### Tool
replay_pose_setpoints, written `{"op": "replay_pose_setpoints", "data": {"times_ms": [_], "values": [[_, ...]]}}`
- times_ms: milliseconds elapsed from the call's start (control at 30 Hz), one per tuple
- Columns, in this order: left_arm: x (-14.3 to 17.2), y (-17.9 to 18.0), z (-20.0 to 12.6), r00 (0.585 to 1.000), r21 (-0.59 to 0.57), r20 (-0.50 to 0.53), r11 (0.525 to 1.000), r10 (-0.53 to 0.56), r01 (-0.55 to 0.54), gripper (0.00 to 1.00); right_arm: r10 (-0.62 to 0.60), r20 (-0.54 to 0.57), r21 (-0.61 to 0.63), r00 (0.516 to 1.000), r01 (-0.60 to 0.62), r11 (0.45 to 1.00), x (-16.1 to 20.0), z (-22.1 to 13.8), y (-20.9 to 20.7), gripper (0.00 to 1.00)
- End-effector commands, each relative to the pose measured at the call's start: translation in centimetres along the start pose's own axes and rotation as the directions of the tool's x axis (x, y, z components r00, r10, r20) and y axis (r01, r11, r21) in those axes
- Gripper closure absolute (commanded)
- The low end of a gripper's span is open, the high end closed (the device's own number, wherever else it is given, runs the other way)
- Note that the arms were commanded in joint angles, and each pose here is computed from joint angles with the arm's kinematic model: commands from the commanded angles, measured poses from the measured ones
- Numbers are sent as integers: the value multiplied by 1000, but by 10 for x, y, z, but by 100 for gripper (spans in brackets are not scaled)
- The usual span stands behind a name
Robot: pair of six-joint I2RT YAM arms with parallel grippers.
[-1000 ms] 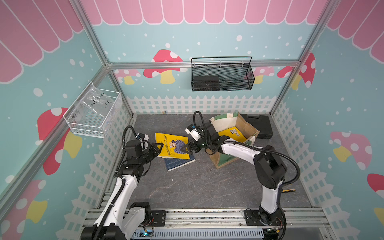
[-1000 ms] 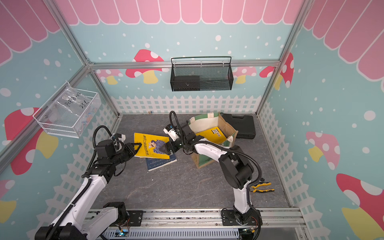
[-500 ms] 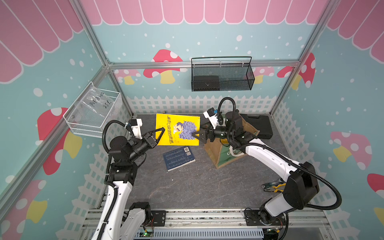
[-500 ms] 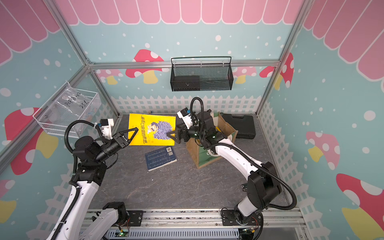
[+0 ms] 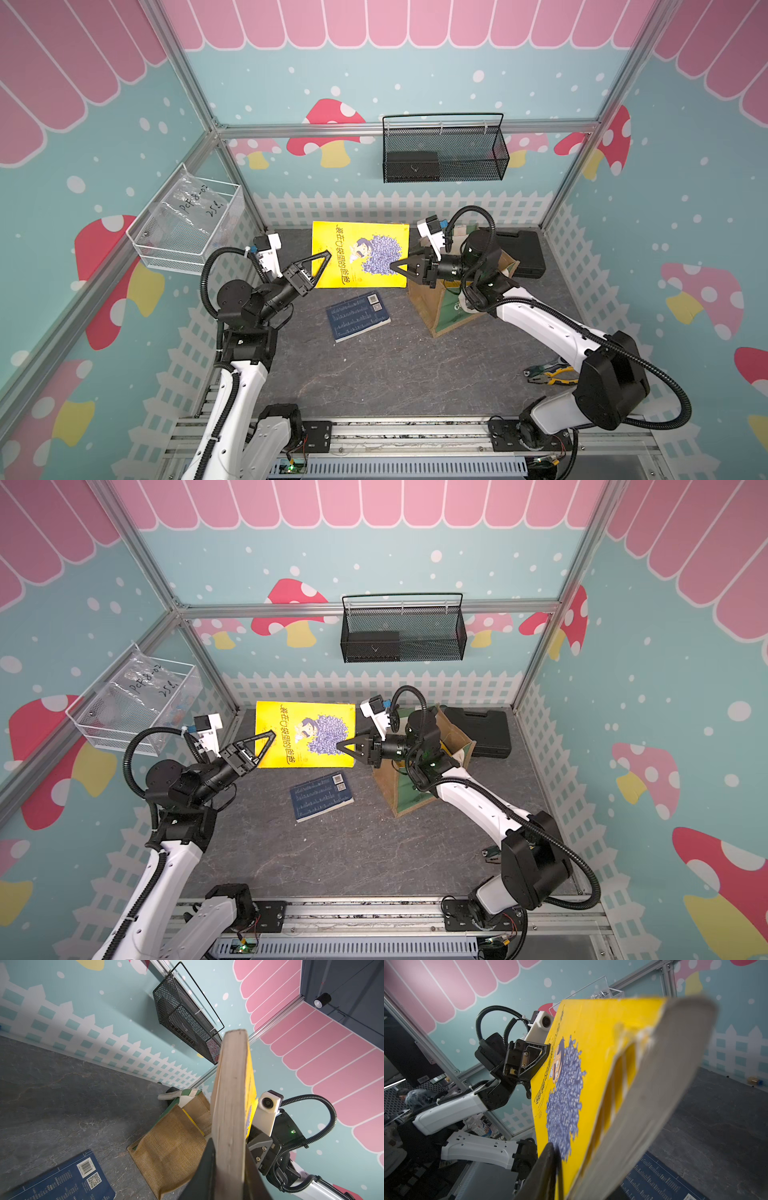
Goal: Put the books into the canvas bag
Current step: Pick up the book from the book, then place the book in the canvas bag.
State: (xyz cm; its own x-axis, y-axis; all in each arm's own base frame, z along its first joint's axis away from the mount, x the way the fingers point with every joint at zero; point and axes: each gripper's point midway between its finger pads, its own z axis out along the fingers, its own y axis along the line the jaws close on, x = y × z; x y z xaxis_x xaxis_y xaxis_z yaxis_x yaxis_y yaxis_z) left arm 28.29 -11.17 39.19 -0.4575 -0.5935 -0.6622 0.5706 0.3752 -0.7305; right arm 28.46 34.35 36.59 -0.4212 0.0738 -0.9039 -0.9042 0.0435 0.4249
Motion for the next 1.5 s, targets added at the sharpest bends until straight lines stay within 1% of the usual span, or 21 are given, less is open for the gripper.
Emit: {"op": "replay_pose_setpoints", "data": {"times_ms": [0, 33, 67, 100, 233, 267, 367, 500, 567, 633, 700, 733, 800, 900, 1000, 1100, 1167, 1233, 1300, 1333, 1467], "values": [[2, -13, 2, 999, 61, -17, 998, 27, -26, 35, -19, 45, -59, 999, 22, 998, -28, -7, 23, 95], [3, -11, 2, 999, 56, -23, 998, 25, -24, 18, -5, 42, -39, 999, 7, 999, -32, -13, 18, 99], [4, -9, 2, 999, 44, -26, 999, 27, -26, 9, 9, 38, -10, 999, -8, 1000, -36, -19, 12, 100], [6, -6, 2, 999, 29, -30, 999, 28, -28, 2, 20, 31, 15, 999, -20, 1000, -39, -26, 7, 100], [8, 4, 1, 998, -27, -40, 998, 51, -52, 1, 59, 5, 113, 998, -59, 992, -53, -73, -15, 100], [7, 5, 2, 998, -33, -41, 998, 57, -58, 2, 69, -10, 117, 998, -68, 991, -54, -85, -15, 100], [8, 12, 3, 997, -48, -43, 997, 60, -62, 2, 80, -32, 196, 996, -72, 978, -57, -120, -24, 100], [8, 21, 7, 998, -53, -42, 997, 53, -55, 2, 80, -13, 309, 997, -72, 948, -62, -169, -27, 100], [8, 24, 9, 998, -51, -42, 997, 50, -52, 2, 89, 16, 396, 996, -88, 914, -61, -193, -32, 100], [7, 25, 11, 998, -48, -44, 997, 50, -52, 2, 123, 36, 447, 992, -126, 885, -51, -210, -35, 100], [9, 24, 13, 996, -50, -59, 997, 63, -66, 1, 134, 39, 523, 990, -134, 842, -43, -223, -36, 100], [11, 24, 14, 995, -58, -72, 996, 69, -73, 2, 136, 28, 572, 990, -127, 810, -39, -230, -39, 100], [15, 27, 17, 992, -76, -100, 993, 78, -86, 2, 158, 3, 636, 987, -124, 761, -30, -238, -40, 100], [18, 27, 21, 989, -74, -117, 993, 87, -96, 1, 187, -14, 664, 982, -131, 736, -18, -242, -39, 100], [21, 28, 25, 988, -72, -125, 992, 93, -102, 2, 232, -44, 737, 972, -125, 664, -3, -253, -47, 100], [25, 32, 28, 987, -76, -134, 992, 93, -104, 1, 258, -82, 734, 963, -117, 670, 11, -248, -49, 100], [28, 35, 29, 986, -83, -137, 991, 92, -103, 2, 287, -126, 741, 949, -102, 664, 20, -244, -58, 100], [30, 36, 28, 986, -89, -138, 990, 94, -107, 1, 302, -168, 734, 938, -85, 673, 22, -237, -66, 100], [31, 36, 28, 985, -95, -140, 989, 98, -112, 2, 299, -201, 718, 933, -68, 693, 17, -229, -74, 100], [33, 36, 28, 985, -100, -143, 988, 100, -114, 1, 308, -220, 716, 926, -61, 696, 17, -225, -81, 100], [35, 37, 27, 982, -126, -150, 983, 117, -137, 1, 373, -293, 741, 880, -37, 671, 26, -221, -121, 100]]}}
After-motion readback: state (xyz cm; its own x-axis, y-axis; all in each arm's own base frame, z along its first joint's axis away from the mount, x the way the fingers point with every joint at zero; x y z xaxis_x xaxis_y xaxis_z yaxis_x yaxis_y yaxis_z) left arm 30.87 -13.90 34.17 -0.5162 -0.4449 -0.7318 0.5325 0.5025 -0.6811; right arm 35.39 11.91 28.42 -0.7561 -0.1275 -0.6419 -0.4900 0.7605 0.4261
